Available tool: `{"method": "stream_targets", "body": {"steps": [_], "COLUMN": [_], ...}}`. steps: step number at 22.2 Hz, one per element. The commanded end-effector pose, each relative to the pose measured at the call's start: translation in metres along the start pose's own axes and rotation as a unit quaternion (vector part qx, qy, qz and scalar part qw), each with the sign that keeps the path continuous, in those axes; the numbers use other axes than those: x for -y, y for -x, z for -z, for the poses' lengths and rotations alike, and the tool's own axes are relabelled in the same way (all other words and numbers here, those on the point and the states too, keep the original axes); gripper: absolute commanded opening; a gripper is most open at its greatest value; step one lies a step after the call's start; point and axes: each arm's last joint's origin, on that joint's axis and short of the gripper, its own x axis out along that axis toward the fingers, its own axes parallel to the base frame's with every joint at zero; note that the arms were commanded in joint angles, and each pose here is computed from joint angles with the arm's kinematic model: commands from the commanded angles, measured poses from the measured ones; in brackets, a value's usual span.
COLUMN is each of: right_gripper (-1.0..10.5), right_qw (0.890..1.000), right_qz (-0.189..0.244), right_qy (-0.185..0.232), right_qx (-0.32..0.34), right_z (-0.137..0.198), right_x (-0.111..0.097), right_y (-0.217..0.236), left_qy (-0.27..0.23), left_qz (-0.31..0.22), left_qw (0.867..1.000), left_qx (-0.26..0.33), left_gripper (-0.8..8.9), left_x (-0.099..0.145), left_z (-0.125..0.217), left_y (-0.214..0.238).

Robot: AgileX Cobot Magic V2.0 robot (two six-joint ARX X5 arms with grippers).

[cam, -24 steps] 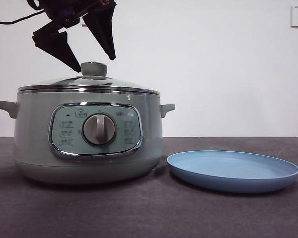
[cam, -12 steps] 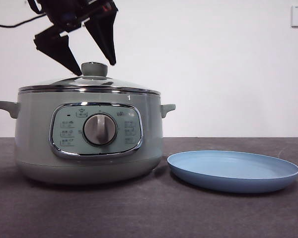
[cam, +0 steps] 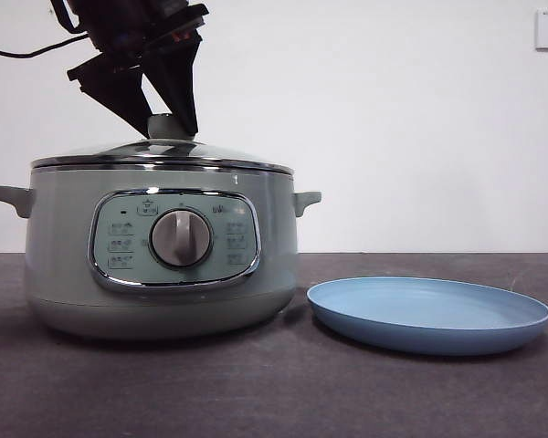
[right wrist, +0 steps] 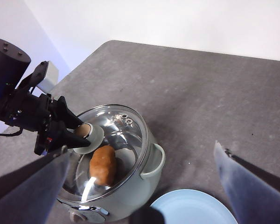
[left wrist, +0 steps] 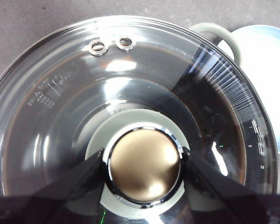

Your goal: Take the potato out from the steamer,put the potato on the plate,close the lid

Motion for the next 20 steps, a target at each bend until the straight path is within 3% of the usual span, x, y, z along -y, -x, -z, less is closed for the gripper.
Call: {"method": "stream_targets", "body": {"steps": [1, 4, 9, 11, 16, 20], "right_gripper": [6.9, 6.9, 6.8, 6.2, 6.2, 6.2], "right_qw": [1.000, 0.999, 0.999, 0.999, 0.997, 0.997], "right_qz": [-0.003, -0.006, -0.019, -0.031, -0.077, -0.073], "right_qy": [-0.005, -0.032, -0.034, -0.031, 0.000, 0.017], "right_qx": [0.007, 0.012, 0.013, 0.017, 0.017, -0.013], "right_z": [-0.002, -0.003, -0.005, -0.006, -0.009, -0.005], "right_x": [-0.002, -0.002, -0.008, -0.013, -0.035, -0.050], "right_y": [0.002, 0.002, -0.001, -0.005, -0.021, -0.054], "left_qy": [0.000, -0.008, -0.043, -0.054, -0.063, -0.055], "left_qz": [0.004, -0.012, -0.036, -0.041, -0.059, -0.085], "left_qw": [1.000, 1.000, 0.995, 0.992, 0.983, 0.974], "left_qx": [-0.016, 0.007, 0.084, 0.106, 0.164, 0.202], "left_gripper": [-0.08, -0.08, -0.08, -0.08, -0.08, -0.08], "left_x": [0.001, 0.003, 0.010, 0.013, 0.018, 0.020], "left_z": [0.000, -0.014, -0.038, -0.040, -0.021, 0.005], "left_y": [0.004, 0.034, 0.106, 0.138, 0.209, 0.249]}}
